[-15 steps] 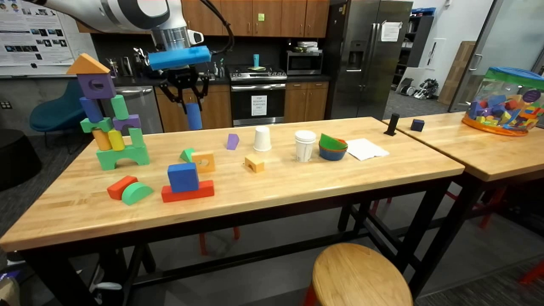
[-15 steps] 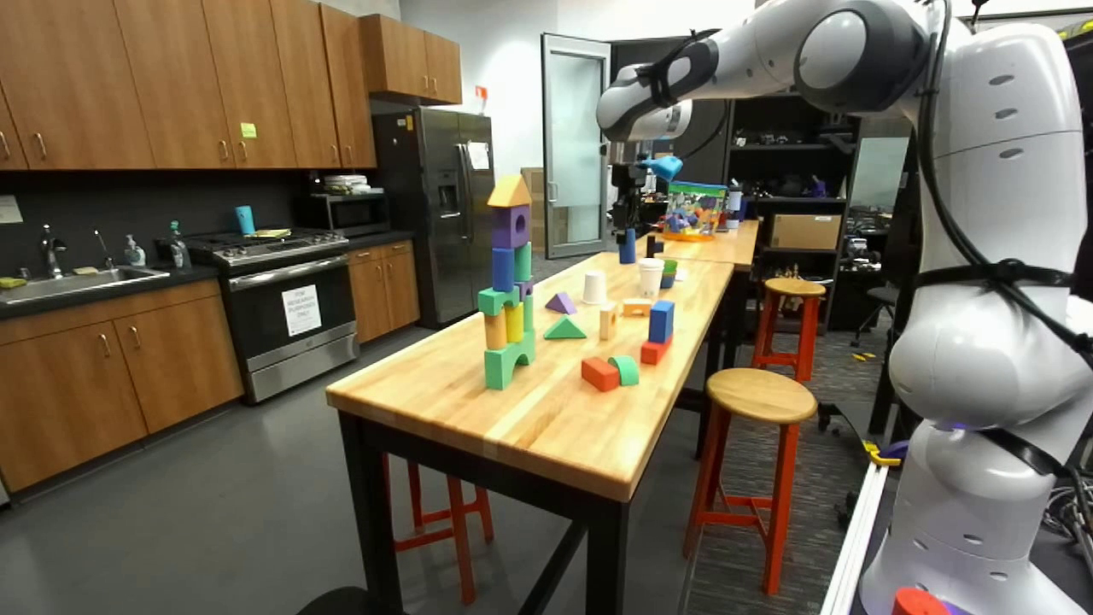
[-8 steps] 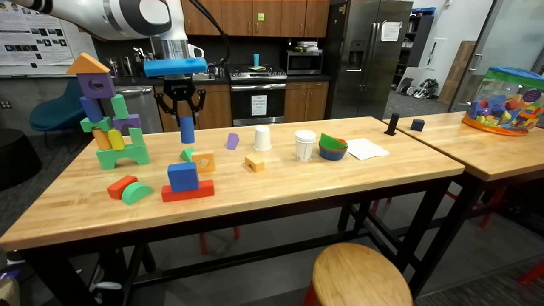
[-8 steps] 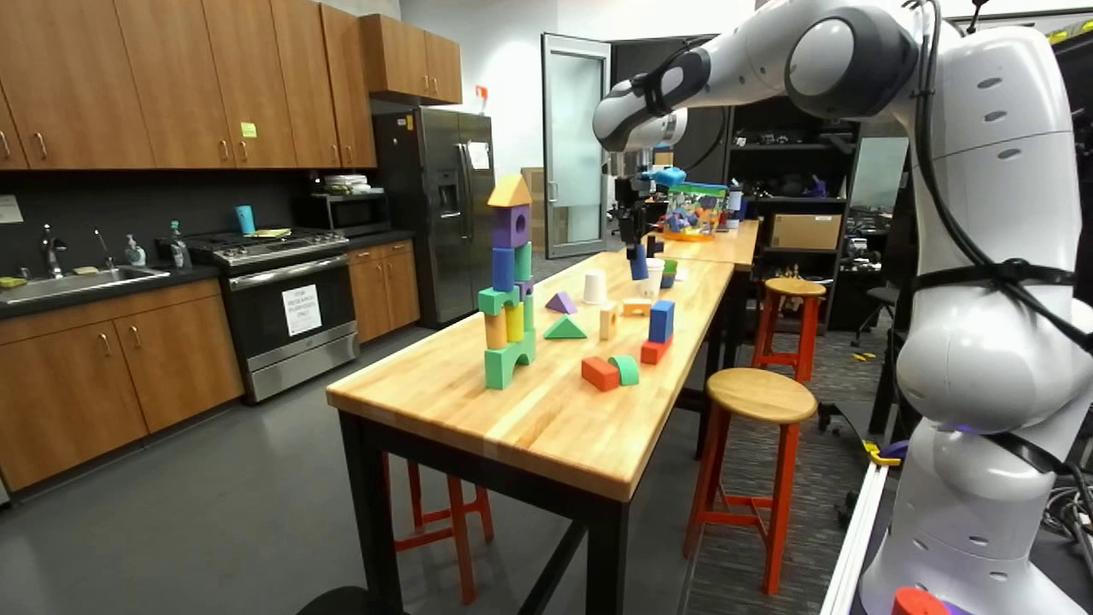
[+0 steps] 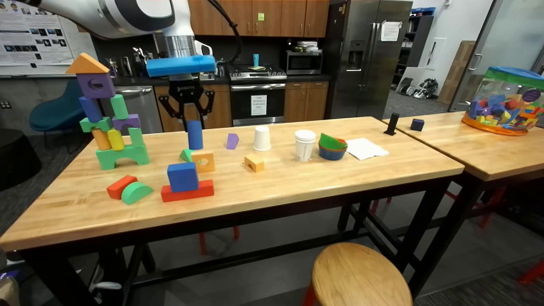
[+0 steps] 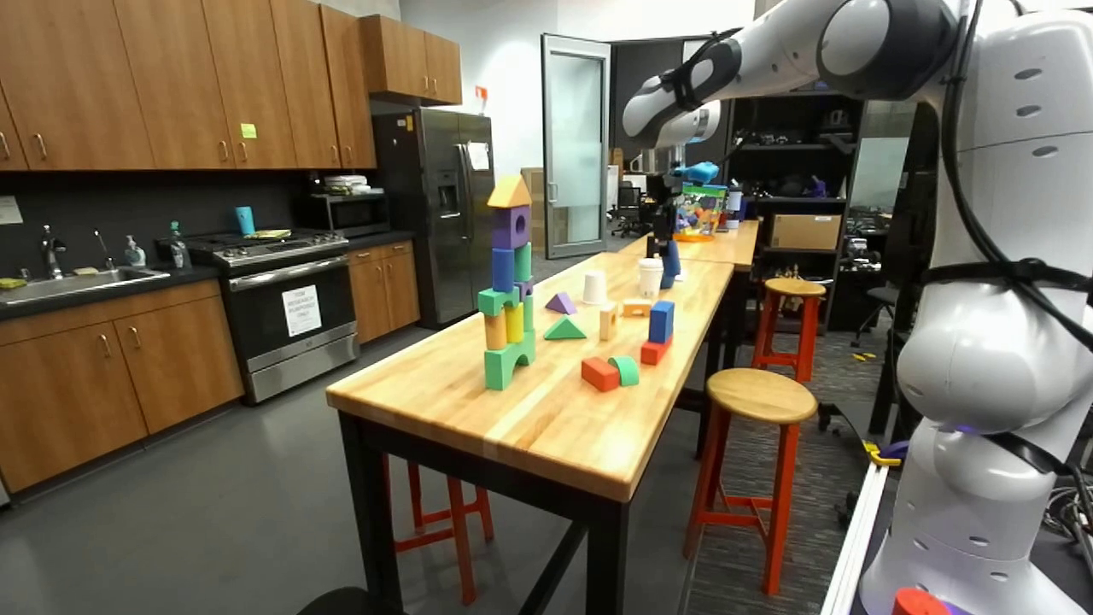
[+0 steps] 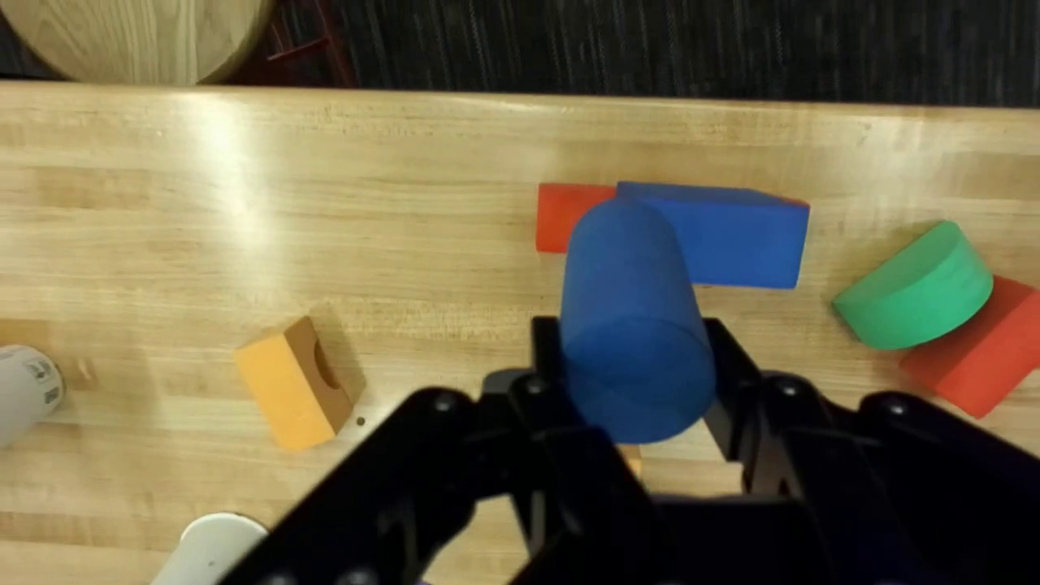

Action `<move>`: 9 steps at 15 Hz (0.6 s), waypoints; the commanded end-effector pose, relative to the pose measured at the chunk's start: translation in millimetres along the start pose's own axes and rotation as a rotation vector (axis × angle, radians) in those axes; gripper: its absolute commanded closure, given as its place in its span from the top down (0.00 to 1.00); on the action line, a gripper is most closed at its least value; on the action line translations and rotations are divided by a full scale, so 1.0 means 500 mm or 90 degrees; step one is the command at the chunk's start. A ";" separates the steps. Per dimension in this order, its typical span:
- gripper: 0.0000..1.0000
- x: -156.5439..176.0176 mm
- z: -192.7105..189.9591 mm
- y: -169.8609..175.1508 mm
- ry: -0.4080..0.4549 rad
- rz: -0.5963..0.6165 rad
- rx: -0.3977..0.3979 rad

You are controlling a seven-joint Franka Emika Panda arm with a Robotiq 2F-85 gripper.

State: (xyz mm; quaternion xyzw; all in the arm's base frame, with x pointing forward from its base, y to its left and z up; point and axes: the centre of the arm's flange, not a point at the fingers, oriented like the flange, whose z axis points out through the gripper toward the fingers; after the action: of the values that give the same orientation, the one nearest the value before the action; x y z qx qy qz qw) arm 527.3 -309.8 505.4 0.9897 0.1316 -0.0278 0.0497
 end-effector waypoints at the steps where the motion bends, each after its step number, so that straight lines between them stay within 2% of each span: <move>1: 0.17 -0.093 -0.007 -0.044 -0.023 -0.046 -0.008; 3: 0.17 -0.121 -0.005 -0.055 -0.036 -0.062 -0.007; 9: 0.17 -0.144 -0.007 -0.124 -0.012 -0.076 0.023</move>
State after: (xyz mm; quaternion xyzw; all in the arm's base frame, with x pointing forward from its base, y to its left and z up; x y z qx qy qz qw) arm 462.3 -293.9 505.4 0.9824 0.1746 -0.0537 0.0388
